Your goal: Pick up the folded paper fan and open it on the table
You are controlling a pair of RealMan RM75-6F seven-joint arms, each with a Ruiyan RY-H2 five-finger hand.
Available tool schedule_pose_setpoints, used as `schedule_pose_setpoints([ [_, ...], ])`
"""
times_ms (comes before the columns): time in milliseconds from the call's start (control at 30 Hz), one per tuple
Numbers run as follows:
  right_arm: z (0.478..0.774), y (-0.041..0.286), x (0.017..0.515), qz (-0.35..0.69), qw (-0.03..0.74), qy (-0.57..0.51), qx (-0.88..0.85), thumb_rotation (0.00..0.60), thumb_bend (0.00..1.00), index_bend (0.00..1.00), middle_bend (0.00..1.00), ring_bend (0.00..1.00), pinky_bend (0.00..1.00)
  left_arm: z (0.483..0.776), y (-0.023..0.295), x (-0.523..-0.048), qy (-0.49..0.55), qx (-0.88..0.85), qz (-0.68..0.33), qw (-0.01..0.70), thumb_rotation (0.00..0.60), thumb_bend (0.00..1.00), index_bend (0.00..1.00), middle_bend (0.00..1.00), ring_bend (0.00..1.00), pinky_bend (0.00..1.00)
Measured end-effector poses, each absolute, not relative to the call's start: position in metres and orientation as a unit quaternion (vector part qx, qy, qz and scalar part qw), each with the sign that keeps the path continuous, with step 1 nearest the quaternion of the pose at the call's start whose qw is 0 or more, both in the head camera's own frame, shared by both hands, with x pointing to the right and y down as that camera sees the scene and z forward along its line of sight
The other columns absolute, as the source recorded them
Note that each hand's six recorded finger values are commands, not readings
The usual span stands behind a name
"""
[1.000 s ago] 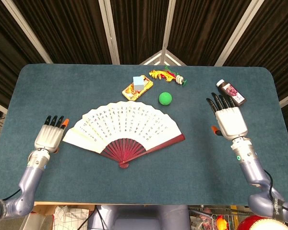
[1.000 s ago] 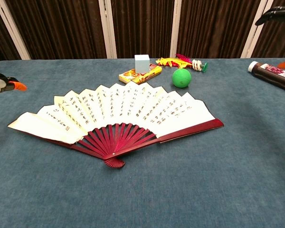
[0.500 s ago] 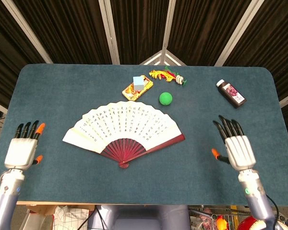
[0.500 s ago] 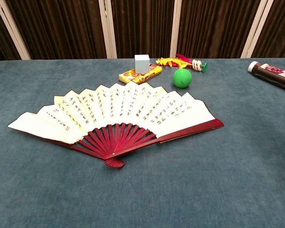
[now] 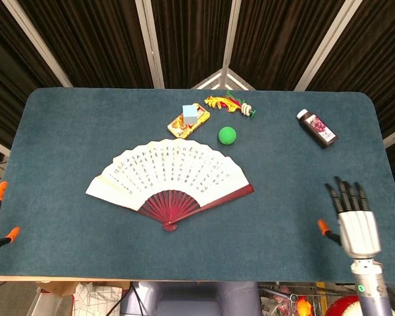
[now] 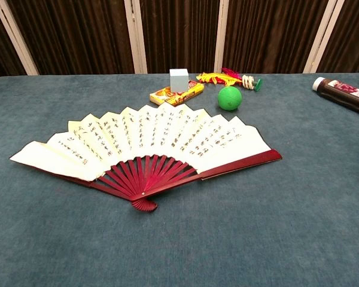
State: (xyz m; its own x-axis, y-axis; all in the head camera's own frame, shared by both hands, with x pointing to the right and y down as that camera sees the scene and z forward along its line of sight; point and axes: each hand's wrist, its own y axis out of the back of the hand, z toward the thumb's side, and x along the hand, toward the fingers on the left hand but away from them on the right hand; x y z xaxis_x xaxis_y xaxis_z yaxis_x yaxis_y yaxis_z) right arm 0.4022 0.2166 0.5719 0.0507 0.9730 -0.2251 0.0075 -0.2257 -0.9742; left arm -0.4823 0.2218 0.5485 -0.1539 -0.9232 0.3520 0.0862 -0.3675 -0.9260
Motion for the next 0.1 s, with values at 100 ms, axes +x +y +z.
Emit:
schedule_pose_setpoints([
  [100, 0.564, 0.216, 0.419, 0.553, 0.443, -0.445, -0.548, 0.600, 0.27, 0.13, 0.05, 0.08, 0.04, 0.543, 0.222, -0.487, 0.410, -0.522, -0.639, 0.389, 0.600, 0.07, 0.00, 0.00, 0.00, 0.00],
])
